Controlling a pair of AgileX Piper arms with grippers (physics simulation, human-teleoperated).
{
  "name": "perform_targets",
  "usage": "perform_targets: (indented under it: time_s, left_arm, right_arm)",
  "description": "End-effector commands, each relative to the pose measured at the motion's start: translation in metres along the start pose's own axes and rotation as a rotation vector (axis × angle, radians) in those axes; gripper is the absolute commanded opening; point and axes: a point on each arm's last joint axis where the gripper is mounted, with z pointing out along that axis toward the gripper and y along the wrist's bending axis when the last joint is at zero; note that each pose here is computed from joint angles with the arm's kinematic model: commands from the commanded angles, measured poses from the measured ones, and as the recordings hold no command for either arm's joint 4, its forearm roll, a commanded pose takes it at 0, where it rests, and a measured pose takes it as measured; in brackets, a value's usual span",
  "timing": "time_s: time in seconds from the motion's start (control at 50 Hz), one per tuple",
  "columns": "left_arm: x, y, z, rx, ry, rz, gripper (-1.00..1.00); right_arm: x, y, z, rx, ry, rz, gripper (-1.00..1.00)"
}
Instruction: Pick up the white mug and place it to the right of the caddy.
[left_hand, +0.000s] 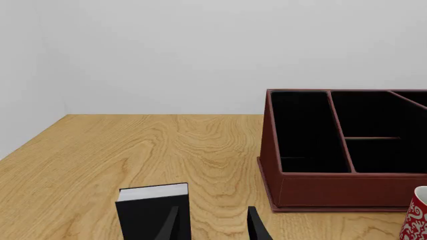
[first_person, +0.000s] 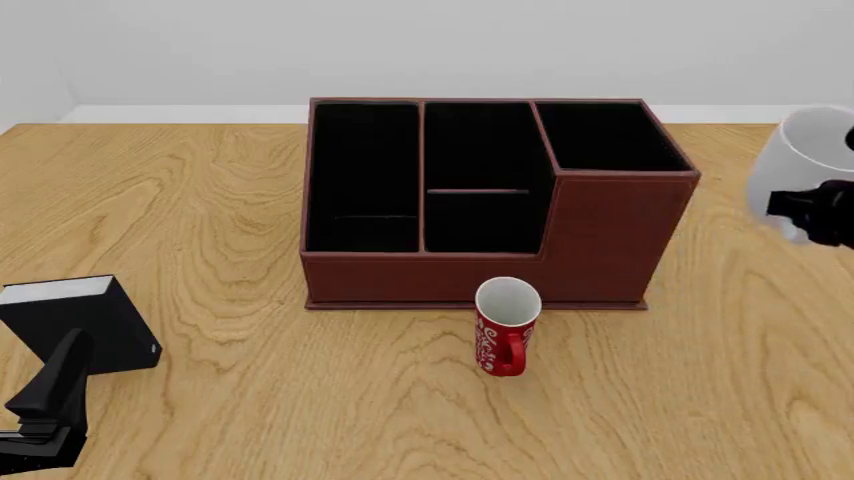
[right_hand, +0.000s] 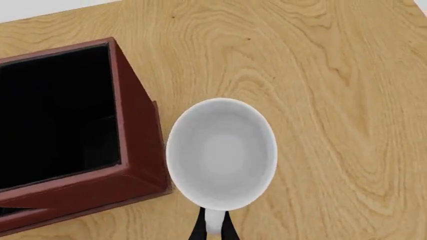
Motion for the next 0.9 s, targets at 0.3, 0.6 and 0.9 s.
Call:
perform_targets:
  time_s: [0.3,0.6,0.9]
  left_arm:
    - [0.000,0.000,0.000,0.000,0.000,0.000,1.00]
    - [0.000,0.000,0.000,0.000,0.000,0.000,1.00]
    - [0.000,0.000,0.000,0.000,0.000,0.000,1.00]
  right_arm:
    - [-0.038,-0.002,0.023,0.009,0.017,-0.018,-1.00]
    - [-0.049,0.002,0.046,-0.003,0.023,-0.048,-1.00]
    - [-0.043,0.001,0.073,-0.001,0.071,-0.049,-1.00]
